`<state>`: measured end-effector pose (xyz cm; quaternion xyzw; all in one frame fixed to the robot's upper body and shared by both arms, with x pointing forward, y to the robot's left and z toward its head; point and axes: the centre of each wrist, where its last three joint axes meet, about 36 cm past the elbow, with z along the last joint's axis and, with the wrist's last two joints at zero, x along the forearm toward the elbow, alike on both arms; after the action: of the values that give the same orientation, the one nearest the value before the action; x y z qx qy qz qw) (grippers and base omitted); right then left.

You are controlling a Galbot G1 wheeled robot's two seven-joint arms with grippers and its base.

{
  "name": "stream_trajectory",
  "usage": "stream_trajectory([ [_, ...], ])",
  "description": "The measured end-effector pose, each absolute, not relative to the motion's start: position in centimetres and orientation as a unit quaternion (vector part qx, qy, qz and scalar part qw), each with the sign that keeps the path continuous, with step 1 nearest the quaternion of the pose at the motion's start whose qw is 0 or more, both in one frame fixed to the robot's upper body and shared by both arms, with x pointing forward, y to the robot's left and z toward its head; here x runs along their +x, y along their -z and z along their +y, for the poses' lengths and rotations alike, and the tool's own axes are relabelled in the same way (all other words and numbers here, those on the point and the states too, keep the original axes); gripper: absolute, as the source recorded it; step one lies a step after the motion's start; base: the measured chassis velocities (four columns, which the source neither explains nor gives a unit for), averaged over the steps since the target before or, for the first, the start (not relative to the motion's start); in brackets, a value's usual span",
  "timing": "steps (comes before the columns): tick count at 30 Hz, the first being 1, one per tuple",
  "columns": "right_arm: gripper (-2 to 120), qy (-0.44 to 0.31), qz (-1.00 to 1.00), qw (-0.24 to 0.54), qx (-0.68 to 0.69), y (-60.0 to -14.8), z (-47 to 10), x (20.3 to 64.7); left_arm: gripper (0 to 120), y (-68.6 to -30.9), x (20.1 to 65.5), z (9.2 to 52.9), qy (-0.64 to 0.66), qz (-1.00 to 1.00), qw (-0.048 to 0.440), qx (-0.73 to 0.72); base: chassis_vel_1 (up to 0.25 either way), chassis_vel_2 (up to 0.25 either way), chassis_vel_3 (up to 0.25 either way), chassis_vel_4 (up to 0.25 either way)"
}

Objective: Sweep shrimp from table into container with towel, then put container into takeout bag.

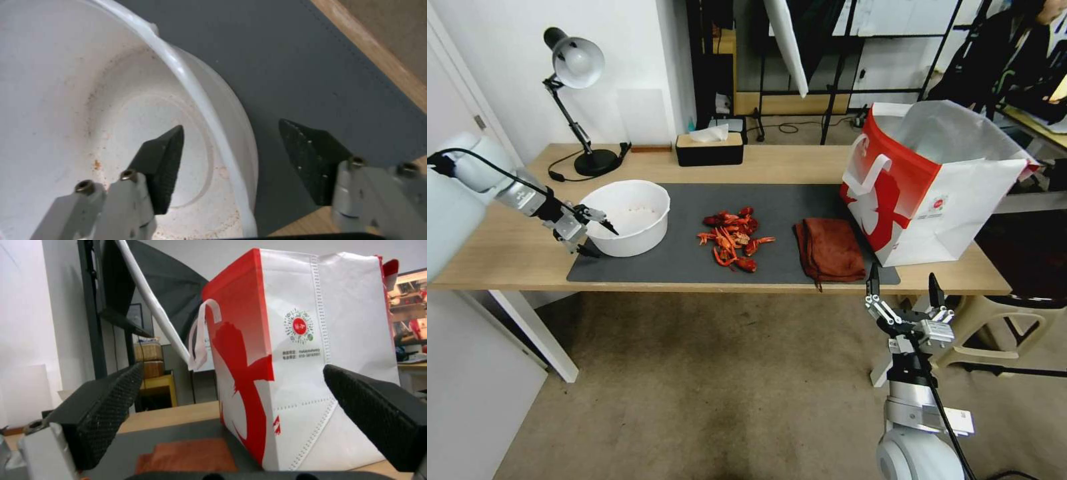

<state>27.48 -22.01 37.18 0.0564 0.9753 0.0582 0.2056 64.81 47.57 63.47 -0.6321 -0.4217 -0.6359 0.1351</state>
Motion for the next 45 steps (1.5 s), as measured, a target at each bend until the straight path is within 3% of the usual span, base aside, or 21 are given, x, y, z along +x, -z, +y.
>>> stream_trajectory([
  [10, 100, -0.059, 0.975, 0.206, 0.059, -37.2, -22.0, 27.5, 43, -62.9, 65.6, 46.8, 0.638, -0.403, 0.145, -0.640, 0.000, 0.000, 0.000, 0.000],
  [14, 100, -0.060, 0.975, 0.207, 0.061, -37.1, -22.0, 27.5, 23, -63.5, 65.8, 46.9, 0.642, -0.400, 0.144, -0.638, 0.000, 0.000, 0.000, 0.000],
  [22, 100, -0.062, 0.974, 0.207, 0.062, -37.0, -21.8, 27.6, 0, -64.0, 66.0, 47.0, 0.645, -0.394, 0.146, -0.638, 0.000, 0.000, 0.000, 0.000],
  [35, 100, -0.064, 0.974, 0.210, 0.064, -37.2, -21.9, 27.7, 0, -65.5, 65.3, 46.0, 0.656, -0.373, 0.137, -0.642, 0.000, 0.000, 0.000, 0.000],
  [45, 100, -0.063, 0.974, 0.210, 0.064, -37.6, -22.0, 27.7, 0, -70.5, 61.8, 40.7, 0.685, -0.333, 0.052, -0.646, 0.000, 0.000, 0.000, 0.000],
])
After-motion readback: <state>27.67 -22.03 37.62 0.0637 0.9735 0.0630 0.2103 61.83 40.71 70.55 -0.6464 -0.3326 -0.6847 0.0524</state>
